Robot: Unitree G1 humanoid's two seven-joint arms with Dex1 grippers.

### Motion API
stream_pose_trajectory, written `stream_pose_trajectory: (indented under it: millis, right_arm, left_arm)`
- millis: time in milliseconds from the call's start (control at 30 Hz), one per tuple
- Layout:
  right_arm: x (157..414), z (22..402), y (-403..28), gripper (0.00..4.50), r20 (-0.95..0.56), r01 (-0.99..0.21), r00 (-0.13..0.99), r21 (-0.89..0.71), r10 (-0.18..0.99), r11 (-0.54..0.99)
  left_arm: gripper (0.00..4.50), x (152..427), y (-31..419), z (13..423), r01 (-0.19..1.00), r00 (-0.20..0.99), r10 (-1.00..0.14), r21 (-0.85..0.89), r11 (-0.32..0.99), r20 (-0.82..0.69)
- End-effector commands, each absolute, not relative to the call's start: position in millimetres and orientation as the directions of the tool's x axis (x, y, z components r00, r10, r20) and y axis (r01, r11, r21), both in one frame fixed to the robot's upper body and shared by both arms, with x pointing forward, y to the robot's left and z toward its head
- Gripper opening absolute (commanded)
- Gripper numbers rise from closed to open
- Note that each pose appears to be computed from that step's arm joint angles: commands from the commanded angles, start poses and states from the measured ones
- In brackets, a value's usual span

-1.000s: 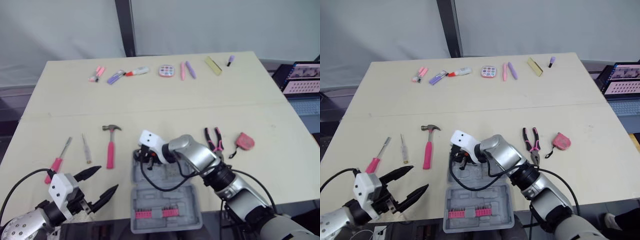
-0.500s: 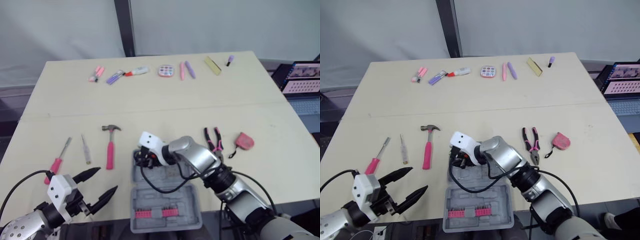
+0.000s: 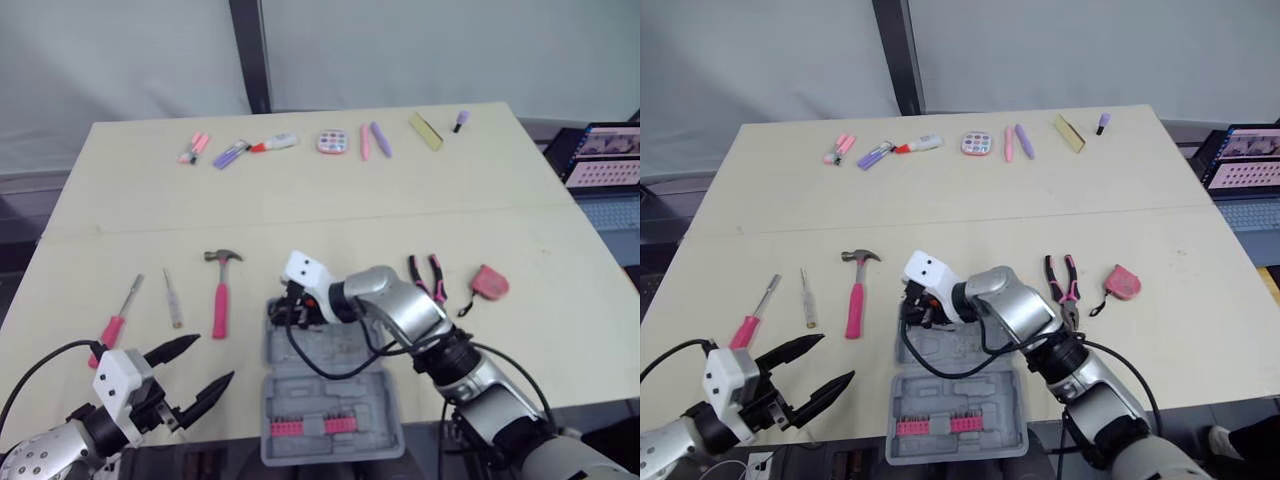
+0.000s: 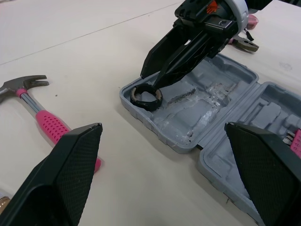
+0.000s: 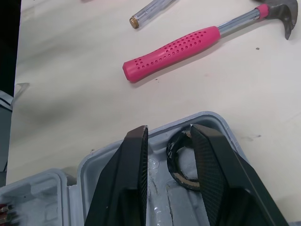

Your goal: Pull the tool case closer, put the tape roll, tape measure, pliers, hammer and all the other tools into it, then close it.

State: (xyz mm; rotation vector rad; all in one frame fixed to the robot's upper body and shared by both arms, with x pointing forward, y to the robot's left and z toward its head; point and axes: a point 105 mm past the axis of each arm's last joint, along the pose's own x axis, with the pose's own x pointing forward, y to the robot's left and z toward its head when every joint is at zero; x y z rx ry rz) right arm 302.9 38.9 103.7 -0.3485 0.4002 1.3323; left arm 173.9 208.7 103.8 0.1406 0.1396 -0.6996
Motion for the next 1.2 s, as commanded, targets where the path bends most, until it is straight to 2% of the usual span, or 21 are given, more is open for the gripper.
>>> stream_pose_trajectory:
  millis: [33, 400, 1200]
  right_arm:
    - [302, 117, 44, 1.49, -0.401, -0.978, 0.203, -0.045, 0.894, 0.202]
    - [304, 107, 44, 1.49, -0.344, -0.970, 0.243, -0.085, 0.907, 0.228]
    - [315, 81, 47, 1.49, -0.370, -0.958, 0.285, -0.108, 0.884, 0.264]
  left_arm:
    - [4.50, 173, 211, 110, 0.651, 0.757, -0.634, 0.102, 0.752, -0.161]
    - [4.50, 169, 200, 103, 0.660, 0.749, -0.642, 0.098, 0.745, -0.165]
    - [4.50, 168, 192, 114, 0.666, 0.744, -0.648, 0.103, 0.739, -0.165]
